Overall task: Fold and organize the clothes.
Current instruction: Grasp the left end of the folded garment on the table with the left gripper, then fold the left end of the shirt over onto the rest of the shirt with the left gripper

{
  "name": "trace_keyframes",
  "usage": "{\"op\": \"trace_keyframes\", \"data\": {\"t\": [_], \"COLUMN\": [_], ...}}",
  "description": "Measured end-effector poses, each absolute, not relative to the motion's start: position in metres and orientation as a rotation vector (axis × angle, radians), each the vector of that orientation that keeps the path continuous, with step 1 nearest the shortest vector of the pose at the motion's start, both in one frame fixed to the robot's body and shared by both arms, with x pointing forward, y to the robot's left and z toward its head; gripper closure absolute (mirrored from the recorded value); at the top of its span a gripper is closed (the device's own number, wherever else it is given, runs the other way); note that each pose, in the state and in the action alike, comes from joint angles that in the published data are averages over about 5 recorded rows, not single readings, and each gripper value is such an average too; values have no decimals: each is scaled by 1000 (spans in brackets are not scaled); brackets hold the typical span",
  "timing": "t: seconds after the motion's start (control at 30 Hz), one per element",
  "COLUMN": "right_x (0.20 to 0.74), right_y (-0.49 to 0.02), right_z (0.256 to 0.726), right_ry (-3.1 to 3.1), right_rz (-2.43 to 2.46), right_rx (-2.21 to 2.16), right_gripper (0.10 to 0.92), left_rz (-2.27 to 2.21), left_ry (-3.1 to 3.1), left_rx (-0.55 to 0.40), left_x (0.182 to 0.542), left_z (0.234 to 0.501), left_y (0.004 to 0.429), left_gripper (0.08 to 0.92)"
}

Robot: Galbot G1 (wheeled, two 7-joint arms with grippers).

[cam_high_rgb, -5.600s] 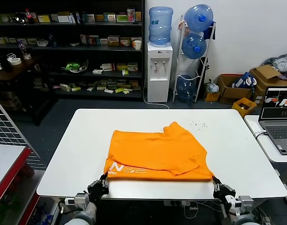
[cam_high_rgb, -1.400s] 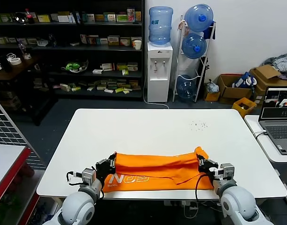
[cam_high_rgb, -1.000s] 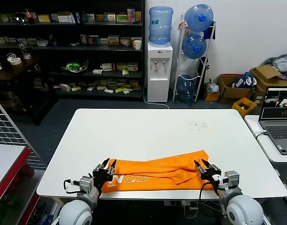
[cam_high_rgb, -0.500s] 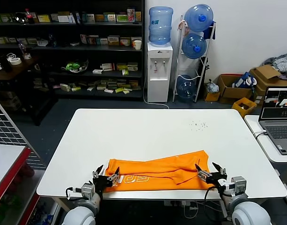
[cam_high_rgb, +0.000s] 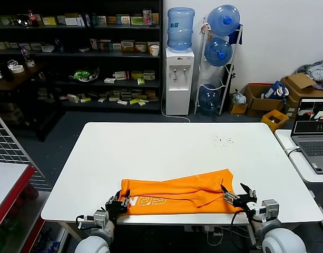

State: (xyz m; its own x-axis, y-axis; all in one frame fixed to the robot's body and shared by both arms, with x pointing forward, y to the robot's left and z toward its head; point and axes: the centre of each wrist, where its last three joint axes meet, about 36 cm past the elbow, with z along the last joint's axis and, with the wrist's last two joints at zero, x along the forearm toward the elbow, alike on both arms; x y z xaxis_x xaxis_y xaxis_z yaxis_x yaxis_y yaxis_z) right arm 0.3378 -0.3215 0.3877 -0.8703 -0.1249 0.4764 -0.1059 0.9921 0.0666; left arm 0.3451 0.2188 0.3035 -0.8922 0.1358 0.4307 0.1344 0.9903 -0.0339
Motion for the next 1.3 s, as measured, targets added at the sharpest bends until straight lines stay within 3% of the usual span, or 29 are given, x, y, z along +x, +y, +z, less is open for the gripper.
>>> {"op": "trace_keyframes", "data": {"t": [0.27, 0.63, 1.1, 1.3], "right_x": [339, 344, 348, 347], "right_y": [-321, -319, -311, -306], "right_z": [384, 381, 377, 374], "right_ry": [-2640, -2647, -2649, -2645], "right_rz": [-66, -74, -87, -91], "right_rx": [153, 145, 150, 147], "right_gripper": [200, 200, 200, 200], "left_rz": [24, 16, -216, -263], "left_ry": [-2703, -2740, -2716, -2709], "left_rx": [-176, -141, 97, 139], "left_x": [343, 341, 355, 358], "left_z": [312, 349, 384, 400], "left_y": [218, 250, 385, 403], "left_gripper": [859, 868, 868, 868]}}
